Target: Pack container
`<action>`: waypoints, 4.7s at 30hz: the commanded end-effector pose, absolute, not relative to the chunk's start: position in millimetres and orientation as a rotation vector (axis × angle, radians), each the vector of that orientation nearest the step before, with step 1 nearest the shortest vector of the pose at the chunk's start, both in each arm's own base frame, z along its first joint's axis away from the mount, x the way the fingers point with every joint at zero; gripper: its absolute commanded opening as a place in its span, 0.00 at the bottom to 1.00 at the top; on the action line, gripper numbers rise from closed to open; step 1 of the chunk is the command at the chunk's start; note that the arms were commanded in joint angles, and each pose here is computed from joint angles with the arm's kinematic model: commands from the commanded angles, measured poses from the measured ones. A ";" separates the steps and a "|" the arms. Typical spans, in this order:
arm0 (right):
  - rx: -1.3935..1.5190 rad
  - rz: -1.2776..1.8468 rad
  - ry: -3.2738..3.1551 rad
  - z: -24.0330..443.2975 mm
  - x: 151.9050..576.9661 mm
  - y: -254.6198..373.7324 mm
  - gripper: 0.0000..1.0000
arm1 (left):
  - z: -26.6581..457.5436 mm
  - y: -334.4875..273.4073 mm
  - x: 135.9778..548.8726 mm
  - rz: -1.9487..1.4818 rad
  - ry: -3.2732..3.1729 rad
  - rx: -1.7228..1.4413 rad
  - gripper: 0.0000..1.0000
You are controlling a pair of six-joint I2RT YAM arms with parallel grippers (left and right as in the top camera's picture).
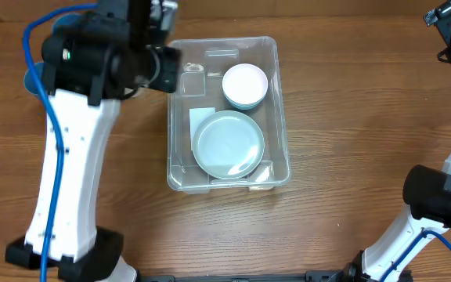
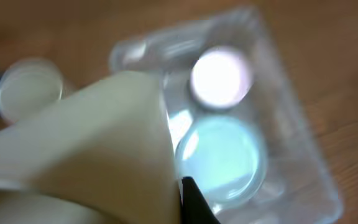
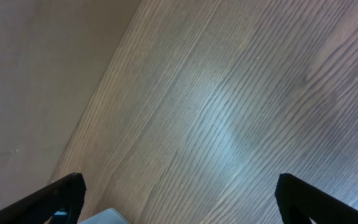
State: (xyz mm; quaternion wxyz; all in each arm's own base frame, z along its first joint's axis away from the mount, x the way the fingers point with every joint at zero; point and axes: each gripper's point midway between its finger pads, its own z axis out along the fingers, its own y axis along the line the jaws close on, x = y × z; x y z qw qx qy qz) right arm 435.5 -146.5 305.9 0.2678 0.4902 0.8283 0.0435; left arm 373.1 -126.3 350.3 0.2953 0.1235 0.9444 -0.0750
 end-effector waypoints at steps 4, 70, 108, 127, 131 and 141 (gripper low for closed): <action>1.314 0.119 2.200 318.3 432.6 -147.3 1.00 | 407.9 -181.9 416.1 -0.148 2.179 0.343 0.04; 1.314 0.119 2.200 318.3 432.6 -147.3 1.00 | 152.0 -166.7 511.5 -0.010 2.729 0.027 0.28; 1.314 0.119 2.200 318.3 432.6 -147.3 1.00 | 266.8 -31.0 482.7 -0.056 2.658 -0.382 0.68; 1.314 0.119 2.200 318.3 432.6 -147.3 1.00 | 167.2 6.6 518.0 -0.034 2.794 -0.231 0.33; 1.314 0.119 2.200 318.3 432.6 -147.3 1.00 | 154.5 5.9 519.1 -0.029 2.810 -0.204 0.30; 1.314 0.119 2.200 318.3 432.6 -147.3 1.00 | 155.5 -9.6 517.0 -0.154 2.810 -0.195 0.04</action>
